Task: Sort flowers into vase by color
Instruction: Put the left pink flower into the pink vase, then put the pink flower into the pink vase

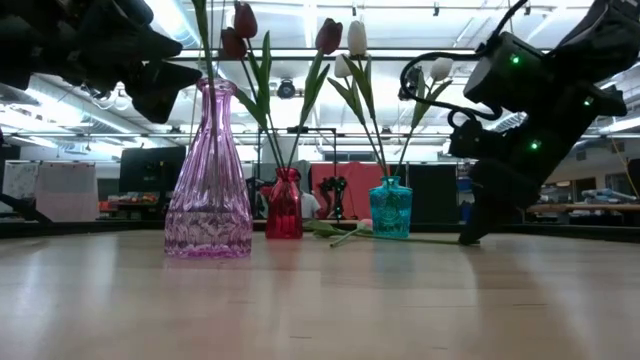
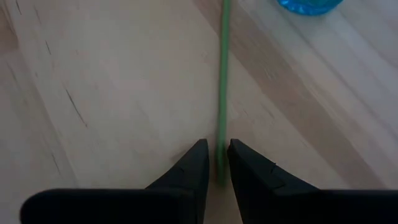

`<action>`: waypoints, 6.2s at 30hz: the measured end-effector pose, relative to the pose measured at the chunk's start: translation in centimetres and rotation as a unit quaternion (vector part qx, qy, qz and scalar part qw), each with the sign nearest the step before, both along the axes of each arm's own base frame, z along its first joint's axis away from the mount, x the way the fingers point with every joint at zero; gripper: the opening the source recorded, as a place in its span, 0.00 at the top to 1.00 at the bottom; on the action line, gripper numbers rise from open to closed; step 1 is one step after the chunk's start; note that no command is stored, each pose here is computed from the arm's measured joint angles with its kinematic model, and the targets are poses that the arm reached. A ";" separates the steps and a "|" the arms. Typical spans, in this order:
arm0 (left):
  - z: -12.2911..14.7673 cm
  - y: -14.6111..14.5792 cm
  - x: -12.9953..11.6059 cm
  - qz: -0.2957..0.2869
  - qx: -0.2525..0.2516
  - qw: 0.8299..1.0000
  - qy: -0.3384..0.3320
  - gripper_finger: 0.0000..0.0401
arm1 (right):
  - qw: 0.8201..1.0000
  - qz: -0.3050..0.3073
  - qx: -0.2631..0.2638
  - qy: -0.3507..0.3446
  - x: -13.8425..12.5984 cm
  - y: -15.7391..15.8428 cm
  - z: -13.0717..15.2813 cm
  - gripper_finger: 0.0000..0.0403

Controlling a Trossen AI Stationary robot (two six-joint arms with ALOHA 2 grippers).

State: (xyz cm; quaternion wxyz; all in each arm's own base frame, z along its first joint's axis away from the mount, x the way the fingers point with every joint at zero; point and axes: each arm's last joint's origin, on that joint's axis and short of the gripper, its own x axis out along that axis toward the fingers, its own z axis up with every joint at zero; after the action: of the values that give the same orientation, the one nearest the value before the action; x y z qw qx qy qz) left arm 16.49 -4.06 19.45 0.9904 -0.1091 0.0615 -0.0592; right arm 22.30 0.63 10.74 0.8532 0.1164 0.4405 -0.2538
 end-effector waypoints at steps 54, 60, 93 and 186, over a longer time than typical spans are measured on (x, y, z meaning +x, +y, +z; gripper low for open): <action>0.4 0.0 0.0 -0.003 -0.018 1.000 -0.018 0.52 | 0.950 0.164 0.094 -0.249 -3.0 6.5 10.0 0.89; 0.4 0.0 0.0 0.002 -0.017 1.000 -0.018 0.52 | 0.957 0.172 0.097 -0.211 0.2 6.5 6.6 0.75; 0.1 0.0 0.0 -0.003 -0.027 1.000 -0.001 0.52 | 0.982 0.187 0.020 -0.026 9.3 6.0 0.6 0.96; -0.7 0.2 0.0 0.043 -0.014 0.998 0.035 0.52 | 0.876 0.341 -0.068 -0.335 18.6 4.7 13.3 0.80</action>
State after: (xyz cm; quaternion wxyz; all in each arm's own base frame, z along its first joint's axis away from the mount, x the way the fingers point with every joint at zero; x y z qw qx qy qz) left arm 16.48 -3.83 18.76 0.9876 -0.1274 0.0907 -0.0137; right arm 40.87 5.31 24.07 0.9892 -0.0211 0.1227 0.0778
